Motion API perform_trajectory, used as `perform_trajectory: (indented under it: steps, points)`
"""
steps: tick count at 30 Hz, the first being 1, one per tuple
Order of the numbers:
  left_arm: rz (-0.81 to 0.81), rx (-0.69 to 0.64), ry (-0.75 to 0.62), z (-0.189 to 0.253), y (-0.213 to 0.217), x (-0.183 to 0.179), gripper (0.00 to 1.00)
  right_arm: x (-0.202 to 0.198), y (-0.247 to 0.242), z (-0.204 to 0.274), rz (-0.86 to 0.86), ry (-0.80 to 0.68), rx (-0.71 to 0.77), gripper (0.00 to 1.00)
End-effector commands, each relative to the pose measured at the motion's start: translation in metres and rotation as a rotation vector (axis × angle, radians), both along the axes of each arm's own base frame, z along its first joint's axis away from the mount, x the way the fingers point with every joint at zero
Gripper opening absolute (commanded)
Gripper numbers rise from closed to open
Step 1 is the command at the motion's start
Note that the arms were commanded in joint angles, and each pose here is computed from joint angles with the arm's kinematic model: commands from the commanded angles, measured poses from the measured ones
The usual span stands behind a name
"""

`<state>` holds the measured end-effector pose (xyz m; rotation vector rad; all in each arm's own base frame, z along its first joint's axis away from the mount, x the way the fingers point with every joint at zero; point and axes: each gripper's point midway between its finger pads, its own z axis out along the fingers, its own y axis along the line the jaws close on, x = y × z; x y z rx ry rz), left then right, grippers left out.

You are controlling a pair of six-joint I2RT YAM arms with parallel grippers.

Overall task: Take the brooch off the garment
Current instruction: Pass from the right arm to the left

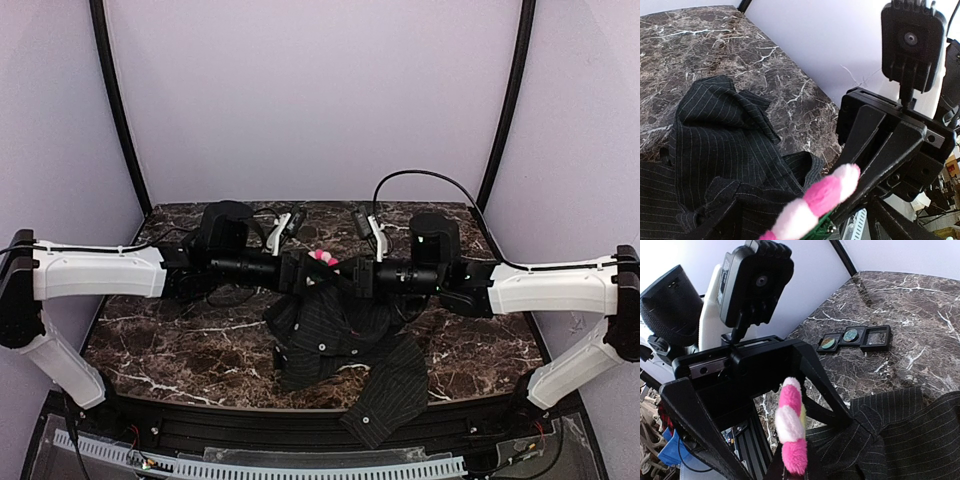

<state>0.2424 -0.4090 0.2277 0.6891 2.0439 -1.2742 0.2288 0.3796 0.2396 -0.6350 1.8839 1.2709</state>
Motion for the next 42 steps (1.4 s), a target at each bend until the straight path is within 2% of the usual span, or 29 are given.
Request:
perform_trajectory:
  steps: [1,5,7,15,18,32,39,42]
  points:
    - [-0.118,-0.096,0.013,0.01,-0.005,-0.019,0.85,-0.009,0.002,0.007,0.096,0.013,0.044,0.0]
    - [-0.15,-0.101,0.007,0.01,0.001,-0.025,0.81,-0.008,-0.004,0.008,0.129,0.032,0.063,0.0]
    - [-0.154,-0.094,0.007,0.009,0.005,-0.025,0.74,-0.009,-0.006,0.009,0.147,0.04,0.068,0.0]
    - [-0.159,-0.046,-0.001,0.002,0.007,-0.025,0.58,-0.009,-0.007,0.008,0.166,0.05,0.063,0.0]
    - [-0.161,-0.047,-0.004,0.003,0.005,-0.023,0.54,-0.009,-0.007,0.007,0.168,0.053,0.06,0.0]
    - [-0.157,-0.059,-0.009,0.005,0.005,-0.022,0.23,-0.011,-0.007,-0.001,0.176,0.069,0.04,0.0]
    - [-0.165,-0.095,0.006,0.008,0.007,-0.022,0.13,-0.012,-0.008,-0.004,0.18,0.072,0.028,0.0]
    - [-0.201,-0.115,0.02,0.01,0.004,-0.026,0.11,-0.015,-0.007,-0.006,0.203,0.073,0.026,0.0]
